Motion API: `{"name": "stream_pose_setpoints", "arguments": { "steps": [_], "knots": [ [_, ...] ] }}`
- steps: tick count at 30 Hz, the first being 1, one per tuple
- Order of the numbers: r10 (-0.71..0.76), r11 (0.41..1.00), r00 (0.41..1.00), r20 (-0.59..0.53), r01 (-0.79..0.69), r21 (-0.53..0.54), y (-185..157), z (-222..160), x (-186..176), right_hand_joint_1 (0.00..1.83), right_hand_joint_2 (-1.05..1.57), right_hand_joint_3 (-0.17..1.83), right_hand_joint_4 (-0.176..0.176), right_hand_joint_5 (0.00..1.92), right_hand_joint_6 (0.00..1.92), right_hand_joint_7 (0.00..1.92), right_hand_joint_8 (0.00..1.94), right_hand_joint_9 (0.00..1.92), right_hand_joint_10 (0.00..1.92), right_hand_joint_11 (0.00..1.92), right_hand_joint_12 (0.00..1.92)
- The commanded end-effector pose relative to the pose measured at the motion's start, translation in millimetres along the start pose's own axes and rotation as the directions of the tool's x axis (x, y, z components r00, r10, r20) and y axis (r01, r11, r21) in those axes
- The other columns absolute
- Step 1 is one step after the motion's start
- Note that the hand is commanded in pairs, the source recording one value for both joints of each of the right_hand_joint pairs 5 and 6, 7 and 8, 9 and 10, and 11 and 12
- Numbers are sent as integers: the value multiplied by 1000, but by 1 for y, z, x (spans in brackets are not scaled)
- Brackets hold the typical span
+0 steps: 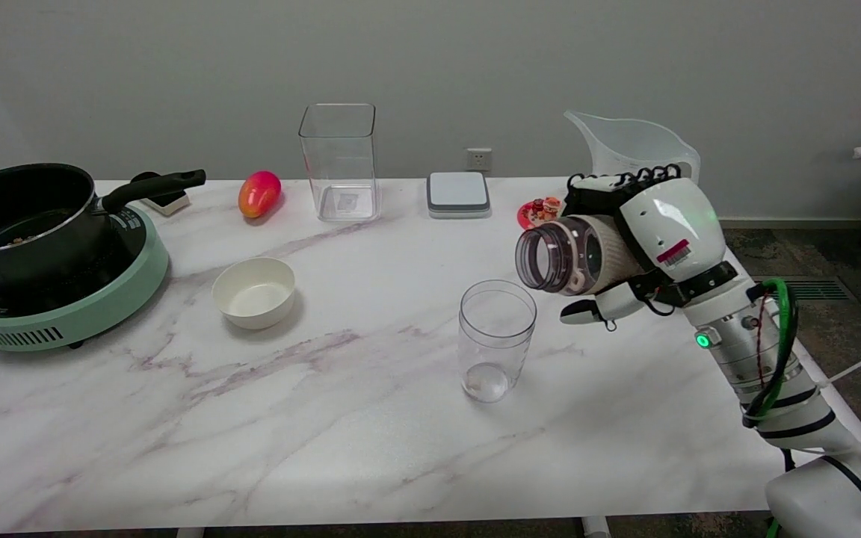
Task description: Pour the contents of the bottle into the measuring cup.
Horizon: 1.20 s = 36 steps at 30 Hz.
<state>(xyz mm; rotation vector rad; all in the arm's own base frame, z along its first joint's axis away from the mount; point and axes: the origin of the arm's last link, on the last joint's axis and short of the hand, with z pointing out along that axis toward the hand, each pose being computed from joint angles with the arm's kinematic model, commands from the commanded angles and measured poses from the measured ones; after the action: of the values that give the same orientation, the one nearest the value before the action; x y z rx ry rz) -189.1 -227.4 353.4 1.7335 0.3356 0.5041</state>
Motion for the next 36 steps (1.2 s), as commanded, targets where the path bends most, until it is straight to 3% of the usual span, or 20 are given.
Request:
{"name": "stream_pose_setpoints", "arguments": {
  "steps": [1,36],
  "knots": [
    [-110,987,994,10,108,120,-13,13,-6,1388,1465,223,0,1920,1920,1920,1920,1612,1612,1318,1318],
    [-396,904,918,15,387,182,7,15,4,1420,1404,244,0,1920,1920,1920,1920,1590,1590,1300,1300]
  ]
}}
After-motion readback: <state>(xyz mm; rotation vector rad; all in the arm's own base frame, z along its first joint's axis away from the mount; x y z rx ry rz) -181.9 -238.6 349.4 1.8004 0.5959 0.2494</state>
